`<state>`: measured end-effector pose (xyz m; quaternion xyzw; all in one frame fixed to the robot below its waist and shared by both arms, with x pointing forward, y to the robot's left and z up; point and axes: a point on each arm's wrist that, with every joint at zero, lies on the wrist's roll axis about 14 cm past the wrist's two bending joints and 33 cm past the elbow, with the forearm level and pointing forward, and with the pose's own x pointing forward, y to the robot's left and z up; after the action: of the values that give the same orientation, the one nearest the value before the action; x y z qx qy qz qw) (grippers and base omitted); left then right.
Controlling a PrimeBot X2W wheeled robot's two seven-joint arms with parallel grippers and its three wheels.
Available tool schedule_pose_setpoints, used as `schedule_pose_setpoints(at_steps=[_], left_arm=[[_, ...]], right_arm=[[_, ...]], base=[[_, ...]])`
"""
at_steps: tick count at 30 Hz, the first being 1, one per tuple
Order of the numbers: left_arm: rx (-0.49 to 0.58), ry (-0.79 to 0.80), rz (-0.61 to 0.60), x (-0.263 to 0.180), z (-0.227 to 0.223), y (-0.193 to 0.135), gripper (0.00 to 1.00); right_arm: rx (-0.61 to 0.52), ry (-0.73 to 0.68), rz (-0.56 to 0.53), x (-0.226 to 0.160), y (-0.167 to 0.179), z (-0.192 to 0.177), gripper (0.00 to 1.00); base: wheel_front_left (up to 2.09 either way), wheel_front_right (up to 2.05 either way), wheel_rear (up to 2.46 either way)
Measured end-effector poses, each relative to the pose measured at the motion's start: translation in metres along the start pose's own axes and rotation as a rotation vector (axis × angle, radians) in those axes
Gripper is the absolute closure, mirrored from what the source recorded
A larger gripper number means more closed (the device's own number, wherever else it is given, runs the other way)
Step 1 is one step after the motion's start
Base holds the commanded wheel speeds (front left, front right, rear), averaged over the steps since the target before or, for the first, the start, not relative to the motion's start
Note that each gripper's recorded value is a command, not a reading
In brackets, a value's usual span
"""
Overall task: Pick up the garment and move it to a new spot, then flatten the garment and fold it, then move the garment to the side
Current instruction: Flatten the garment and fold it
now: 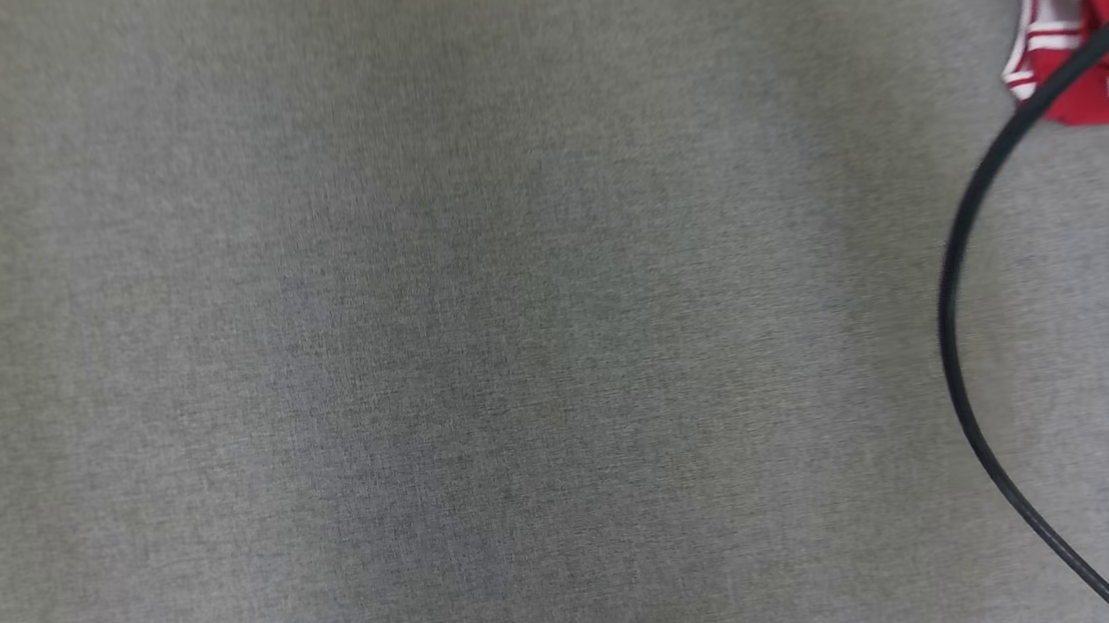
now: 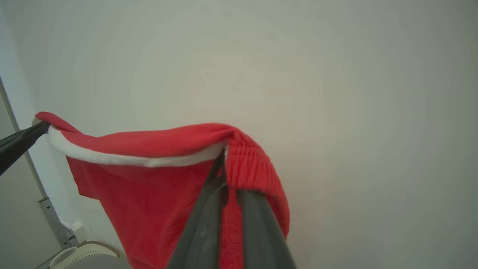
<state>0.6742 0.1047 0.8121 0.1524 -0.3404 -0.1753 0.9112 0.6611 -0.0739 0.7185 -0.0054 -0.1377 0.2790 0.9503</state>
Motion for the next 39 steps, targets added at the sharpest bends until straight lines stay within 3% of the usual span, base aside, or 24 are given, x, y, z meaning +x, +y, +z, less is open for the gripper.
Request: schedule_pose_setpoints(at_steps=[6,8,13,26,36,39], left_arm=[[-0.029,0.123,-0.043,-0.030,-0.072,-0.022,1.00],[-0.079,0.130,-0.050,-0.049,-0.084,-0.033,1.00],[-0.124,0.176,-0.071,-0.089,-0.099,-0.050,1.00],[-0.310,0.333,0.074,-0.236,-0.084,-0.081,1.00],[-0.443,0.519,0.210,-0.334,-0.072,-0.118,1.00],[-0.435,0.571,0.206,-0.358,-0.068,-0.130,1.00]], right_arm=[[0.027,0.134,0.059,-0.011,0.011,-0.073,1.00],[0.084,0.195,0.091,-0.030,0.022,-0.107,1.00],[0.128,0.252,0.152,-0.063,0.043,-0.129,1.00],[0.375,0.478,0.254,-0.219,0.126,-0.164,1.00],[0.409,0.640,0.279,-0.309,0.167,-0.179,1.00],[0.437,0.676,0.260,-0.331,0.175,-0.186,1.00]], base=[[0.00,0.00,0.00],[0.00,0.00,0.00],[0.00,0.00,0.00],[0.00,0.00,0.00],[0.00,0.00,0.00],[0.00,0.00,0.00]])
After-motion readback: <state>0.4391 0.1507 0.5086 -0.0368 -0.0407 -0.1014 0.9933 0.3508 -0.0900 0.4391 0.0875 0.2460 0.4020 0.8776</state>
